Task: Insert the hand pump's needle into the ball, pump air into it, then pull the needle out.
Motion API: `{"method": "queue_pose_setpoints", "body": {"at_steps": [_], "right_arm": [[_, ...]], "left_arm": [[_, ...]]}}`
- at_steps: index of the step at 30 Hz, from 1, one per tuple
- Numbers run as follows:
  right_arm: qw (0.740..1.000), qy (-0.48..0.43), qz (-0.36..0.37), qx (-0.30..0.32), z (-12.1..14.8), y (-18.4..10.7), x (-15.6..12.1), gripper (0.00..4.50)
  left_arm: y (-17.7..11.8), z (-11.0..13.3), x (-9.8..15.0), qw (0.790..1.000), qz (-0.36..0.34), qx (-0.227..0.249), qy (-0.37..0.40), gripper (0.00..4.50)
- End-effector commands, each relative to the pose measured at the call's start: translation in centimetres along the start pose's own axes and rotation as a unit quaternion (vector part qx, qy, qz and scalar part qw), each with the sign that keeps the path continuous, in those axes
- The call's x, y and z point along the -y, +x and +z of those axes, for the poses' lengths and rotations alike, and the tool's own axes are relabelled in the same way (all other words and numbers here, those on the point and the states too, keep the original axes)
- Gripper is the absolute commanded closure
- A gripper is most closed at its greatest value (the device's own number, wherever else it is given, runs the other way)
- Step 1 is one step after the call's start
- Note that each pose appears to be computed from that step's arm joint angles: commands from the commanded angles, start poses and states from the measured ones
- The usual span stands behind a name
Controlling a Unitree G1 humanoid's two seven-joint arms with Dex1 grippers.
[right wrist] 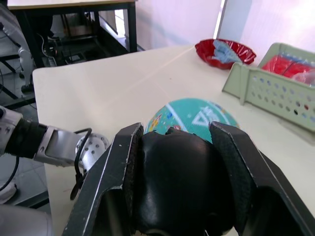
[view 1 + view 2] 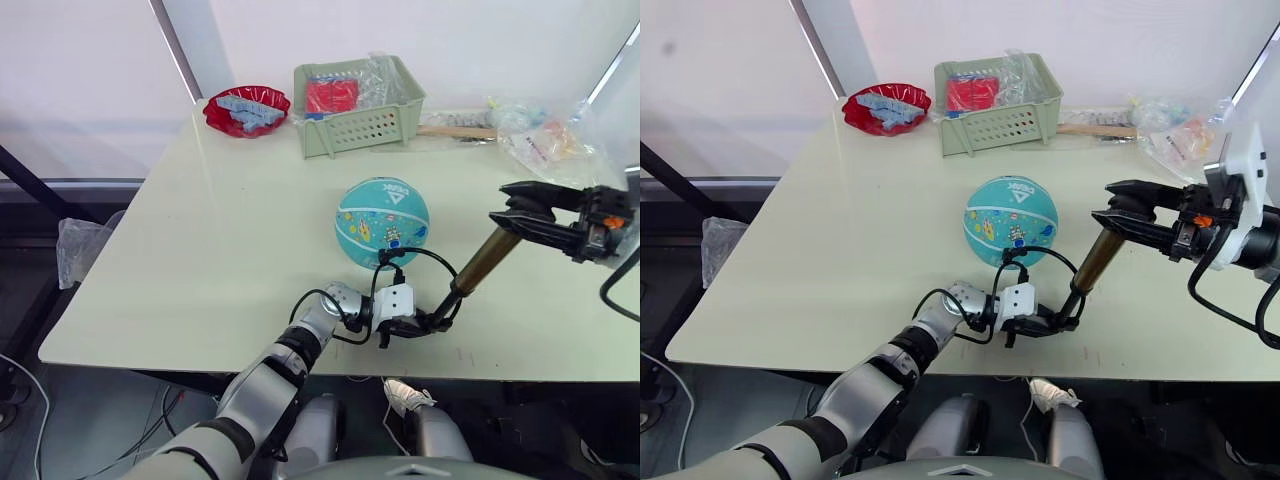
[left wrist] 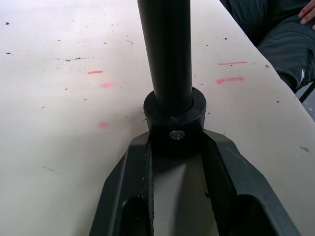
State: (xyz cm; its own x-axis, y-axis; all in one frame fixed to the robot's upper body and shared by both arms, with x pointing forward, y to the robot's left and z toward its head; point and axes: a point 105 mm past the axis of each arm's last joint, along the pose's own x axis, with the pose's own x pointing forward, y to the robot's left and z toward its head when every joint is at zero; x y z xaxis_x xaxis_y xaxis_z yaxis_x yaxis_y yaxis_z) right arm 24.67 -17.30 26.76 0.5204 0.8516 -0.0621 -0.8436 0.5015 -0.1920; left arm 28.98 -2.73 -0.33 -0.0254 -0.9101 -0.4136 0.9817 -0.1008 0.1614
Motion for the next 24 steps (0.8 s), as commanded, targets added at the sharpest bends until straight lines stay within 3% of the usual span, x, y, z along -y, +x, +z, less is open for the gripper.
{"method": "queue_pose_setpoints", "body": {"at_steps": [1, 10, 24], "right_arm": [[0.998, -0.045, -0.019, 0.039, 3.1, -0.9, 0.2, 2.86], [1.000, -0.029, -0.011, 0.003, 1.2, -0.4, -0.1, 2.86], [0.998, 0.037, 0.016, -0.052, -6.3, 1.0, -1.8, 2.86]], "left_arm": [[-0.2, -4.4, 2.6, 0.995, -0.026, -0.070, -0.064, 3.49], [-0.1, -4.3, 2.5, 0.995, -0.026, -0.070, -0.064, 3.49], [-0.1, -4.4, 2.6, 0.995, -0.024, -0.069, -0.065, 3.49]]}}
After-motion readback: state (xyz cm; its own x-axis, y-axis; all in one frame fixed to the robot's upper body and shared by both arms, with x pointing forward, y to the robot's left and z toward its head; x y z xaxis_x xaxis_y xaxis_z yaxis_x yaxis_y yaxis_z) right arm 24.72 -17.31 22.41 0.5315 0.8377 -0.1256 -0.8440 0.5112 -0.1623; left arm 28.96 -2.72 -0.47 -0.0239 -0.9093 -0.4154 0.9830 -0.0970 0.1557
